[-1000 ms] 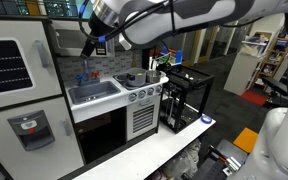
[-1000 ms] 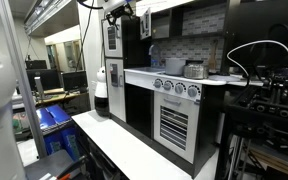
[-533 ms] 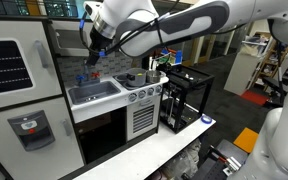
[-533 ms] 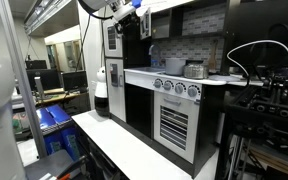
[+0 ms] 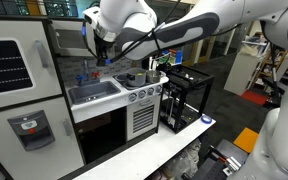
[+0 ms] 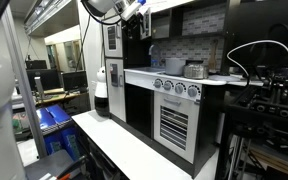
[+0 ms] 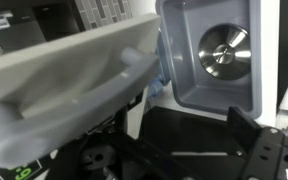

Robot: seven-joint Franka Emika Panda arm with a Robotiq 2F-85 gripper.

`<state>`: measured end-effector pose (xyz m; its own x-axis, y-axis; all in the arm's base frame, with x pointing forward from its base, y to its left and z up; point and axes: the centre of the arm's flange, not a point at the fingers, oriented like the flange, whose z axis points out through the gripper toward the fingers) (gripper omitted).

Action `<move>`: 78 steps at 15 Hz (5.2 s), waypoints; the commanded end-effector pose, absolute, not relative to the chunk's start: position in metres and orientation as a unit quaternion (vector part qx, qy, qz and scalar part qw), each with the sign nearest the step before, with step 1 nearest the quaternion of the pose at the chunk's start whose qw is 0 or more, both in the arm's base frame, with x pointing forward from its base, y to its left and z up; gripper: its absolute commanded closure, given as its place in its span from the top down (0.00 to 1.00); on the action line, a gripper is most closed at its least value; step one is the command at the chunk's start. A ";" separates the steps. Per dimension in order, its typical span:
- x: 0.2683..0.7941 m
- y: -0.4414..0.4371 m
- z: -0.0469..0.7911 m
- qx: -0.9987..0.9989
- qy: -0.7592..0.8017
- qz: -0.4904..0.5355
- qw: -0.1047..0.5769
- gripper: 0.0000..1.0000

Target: Close the microwave door

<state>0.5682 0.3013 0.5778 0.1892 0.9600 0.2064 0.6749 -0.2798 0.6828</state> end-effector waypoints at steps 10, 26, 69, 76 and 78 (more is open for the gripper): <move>0.604 0.302 0.578 0.689 0.579 0.268 0.345 1.00; 0.560 0.368 0.588 0.672 0.588 0.258 0.370 1.00; 0.675 0.274 0.587 0.639 0.589 0.295 0.398 1.00; 0.652 0.300 0.593 0.640 0.604 0.297 0.372 1.00; 0.638 0.321 0.600 0.635 0.615 0.303 0.358 1.00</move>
<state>0.6428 0.2933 0.5887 0.1254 0.9899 -0.0655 0.5499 -0.0144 0.8351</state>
